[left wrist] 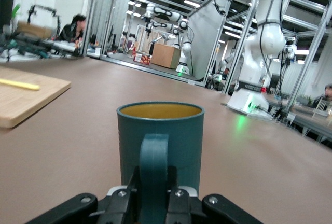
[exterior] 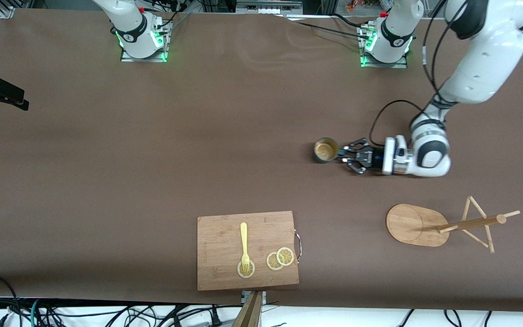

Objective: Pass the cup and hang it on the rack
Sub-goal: 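Carry the mug by its handle toward the wooden rack with the left gripper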

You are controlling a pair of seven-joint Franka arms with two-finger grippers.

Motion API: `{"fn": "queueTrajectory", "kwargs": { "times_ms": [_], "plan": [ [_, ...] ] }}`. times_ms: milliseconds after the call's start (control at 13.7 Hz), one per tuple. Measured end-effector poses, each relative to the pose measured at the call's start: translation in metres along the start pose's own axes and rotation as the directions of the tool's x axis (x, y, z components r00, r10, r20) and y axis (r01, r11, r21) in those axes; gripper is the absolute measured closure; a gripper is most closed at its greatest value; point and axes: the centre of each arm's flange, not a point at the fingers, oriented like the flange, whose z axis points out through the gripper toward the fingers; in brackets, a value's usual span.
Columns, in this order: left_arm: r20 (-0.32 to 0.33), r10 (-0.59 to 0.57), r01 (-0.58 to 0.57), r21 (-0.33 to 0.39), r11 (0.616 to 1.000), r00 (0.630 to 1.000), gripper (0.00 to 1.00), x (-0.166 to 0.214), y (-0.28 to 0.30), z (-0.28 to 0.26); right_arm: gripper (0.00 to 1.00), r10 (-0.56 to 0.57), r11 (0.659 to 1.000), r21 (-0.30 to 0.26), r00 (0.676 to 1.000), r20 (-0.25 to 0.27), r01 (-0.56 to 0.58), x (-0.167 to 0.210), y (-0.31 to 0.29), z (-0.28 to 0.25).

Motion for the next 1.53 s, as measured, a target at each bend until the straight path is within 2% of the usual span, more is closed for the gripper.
{"fn": "queueTrajectory", "kwargs": {
  "times_ms": [146, 292, 583, 802, 1020, 1166, 1312, 1531],
  "plan": [
    [-0.057, -0.148, 0.149, 0.001, 0.989, 0.987, 0.79, 0.029, 0.014, -0.058, 0.0, 0.004, 1.0, 0.0, 1.0, 0.0, -0.004, 0.0, 0.002, 0.0],
    [-0.126, -0.261, 0.261, -0.014, 0.965, 0.957, 0.79, 0.046, 0.029, -0.097, 0.0, 0.004, 1.0, 0.0, 1.0, 0.001, -0.004, 0.0, 0.002, 0.0],
    [-0.235, -0.408, 0.39, -0.119, 0.913, 0.882, 0.79, 0.06, 0.054, -0.146, 0.0, 0.004, 1.0, 0.0, 1.0, -0.003, -0.004, 0.001, 0.002, 0.001],
    [-0.278, -0.556, 0.523, -0.189, 0.831, 0.783, 0.79, 0.063, 0.072, -0.184, 0.0, 0.01, 1.0, -0.001, 1.0, -0.004, -0.01, 0.001, 0.006, 0.001],
    [-0.331, -0.645, 0.616, -0.203, 0.761, 0.688, 0.79, 0.08, 0.068, -0.228, 0.0, 0.01, 1.0, -0.002, 1.0, -0.02, -0.011, 0.004, 0.006, 0.001],
    [-0.363, -0.678, 0.649, -0.218, 0.729, 0.64, 0.79, 0.085, 0.062, -0.243, 0.0, 0.01, 1.0, -0.002, 1.0, -0.028, -0.01, 0.006, 0.006, 0.002],
    [-0.411, -0.695, 0.661, -0.247, 0.708, 0.59, 0.79, 0.069, 0.057, -0.247, 0.0, 0.01, 1.0, -0.002, 1.0, -0.029, -0.01, 0.007, 0.006, 0.002],
    [-0.477, -0.75, 0.703, -0.321, 0.635, 0.459, 0.79, 0.037, 0.048, -0.253, 0.0, 0.01, 1.0, -0.002, 1.0, -0.029, -0.01, 0.008, 0.006, 0.002]
  ]
}}
